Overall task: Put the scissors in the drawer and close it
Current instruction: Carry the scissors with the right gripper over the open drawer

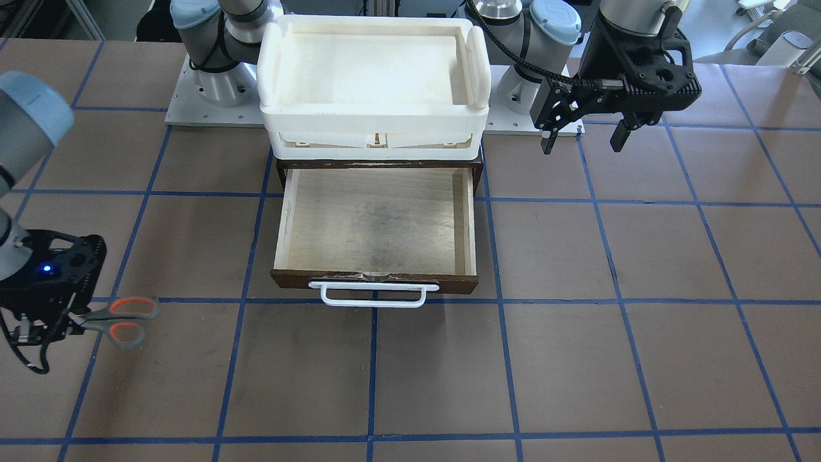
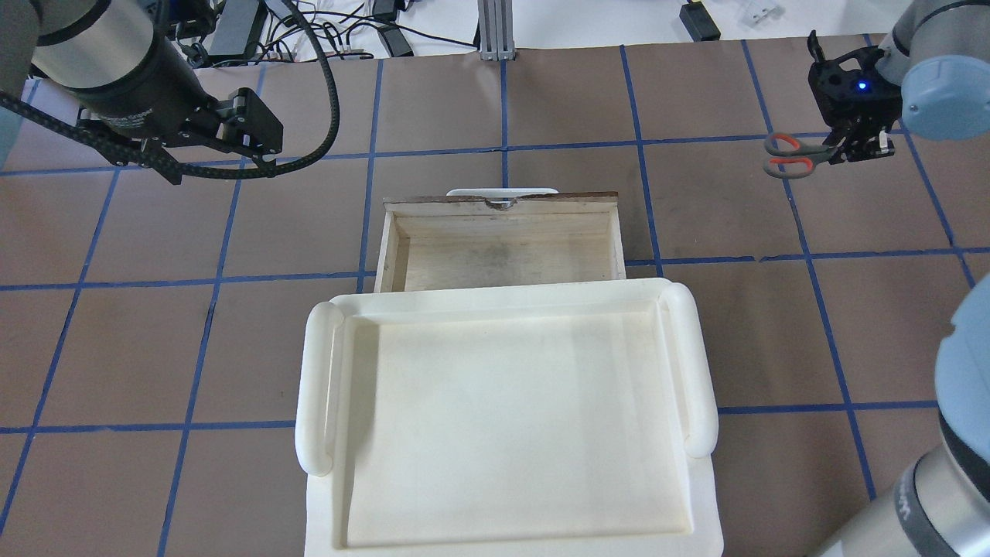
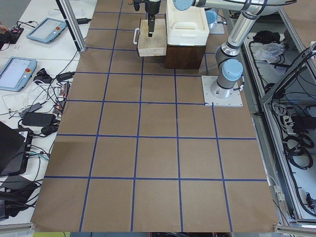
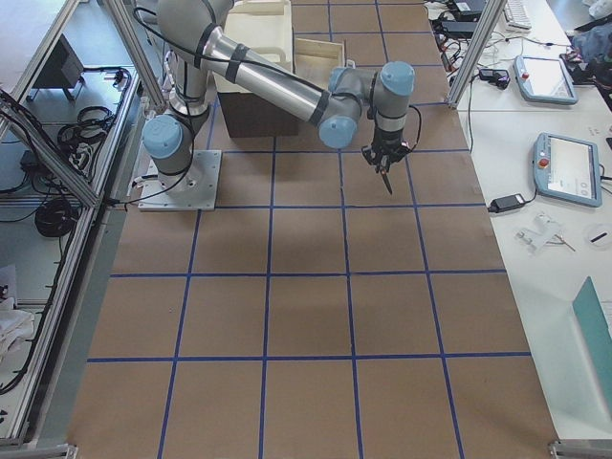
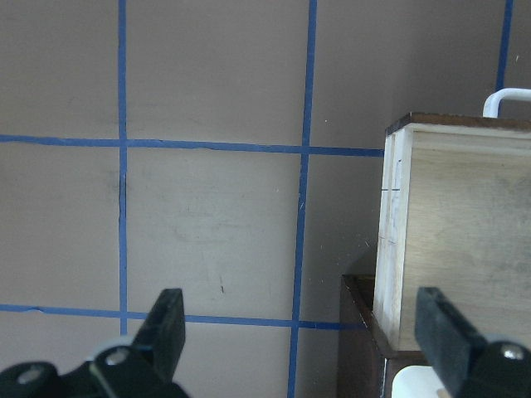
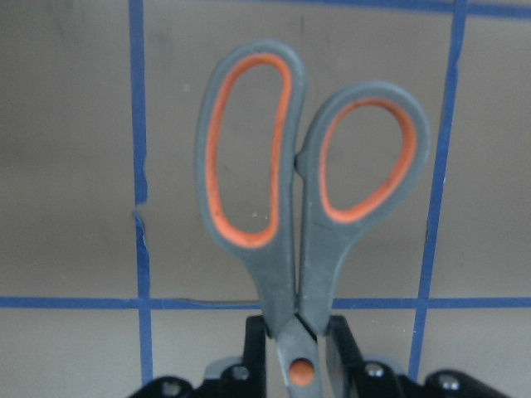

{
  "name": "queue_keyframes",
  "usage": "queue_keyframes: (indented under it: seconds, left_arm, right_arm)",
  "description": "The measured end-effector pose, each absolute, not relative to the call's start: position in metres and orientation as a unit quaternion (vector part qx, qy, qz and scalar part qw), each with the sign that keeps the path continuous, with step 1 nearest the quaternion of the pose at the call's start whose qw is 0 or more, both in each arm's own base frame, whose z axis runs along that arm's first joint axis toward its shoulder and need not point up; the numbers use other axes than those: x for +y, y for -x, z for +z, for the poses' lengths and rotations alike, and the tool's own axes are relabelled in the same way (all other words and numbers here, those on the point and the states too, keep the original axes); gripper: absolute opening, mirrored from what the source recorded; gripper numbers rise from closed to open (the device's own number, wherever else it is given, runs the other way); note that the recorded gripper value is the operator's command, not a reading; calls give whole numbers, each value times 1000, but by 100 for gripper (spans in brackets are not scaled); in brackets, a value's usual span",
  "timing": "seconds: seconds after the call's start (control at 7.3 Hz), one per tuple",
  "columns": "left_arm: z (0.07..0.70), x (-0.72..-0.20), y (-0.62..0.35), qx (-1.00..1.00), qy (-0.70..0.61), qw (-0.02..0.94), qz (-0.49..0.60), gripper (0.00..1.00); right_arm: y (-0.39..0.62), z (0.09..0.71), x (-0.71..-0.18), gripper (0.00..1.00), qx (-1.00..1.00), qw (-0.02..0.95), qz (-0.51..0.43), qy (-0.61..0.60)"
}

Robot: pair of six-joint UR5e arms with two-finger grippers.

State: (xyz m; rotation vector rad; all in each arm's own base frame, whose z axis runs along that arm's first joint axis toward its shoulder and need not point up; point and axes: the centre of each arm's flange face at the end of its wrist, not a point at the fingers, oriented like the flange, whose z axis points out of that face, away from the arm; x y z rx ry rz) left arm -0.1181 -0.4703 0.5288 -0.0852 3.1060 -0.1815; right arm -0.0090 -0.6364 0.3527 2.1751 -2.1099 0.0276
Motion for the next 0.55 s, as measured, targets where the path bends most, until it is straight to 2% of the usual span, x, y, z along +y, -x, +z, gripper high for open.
queue_keyframes:
  seconds: [0.55]
  left_arm:
    - [524, -474, 120, 998, 30, 13, -53, 100]
  right_arm:
    - [-195, 388, -579, 0, -766, 39, 17, -641]
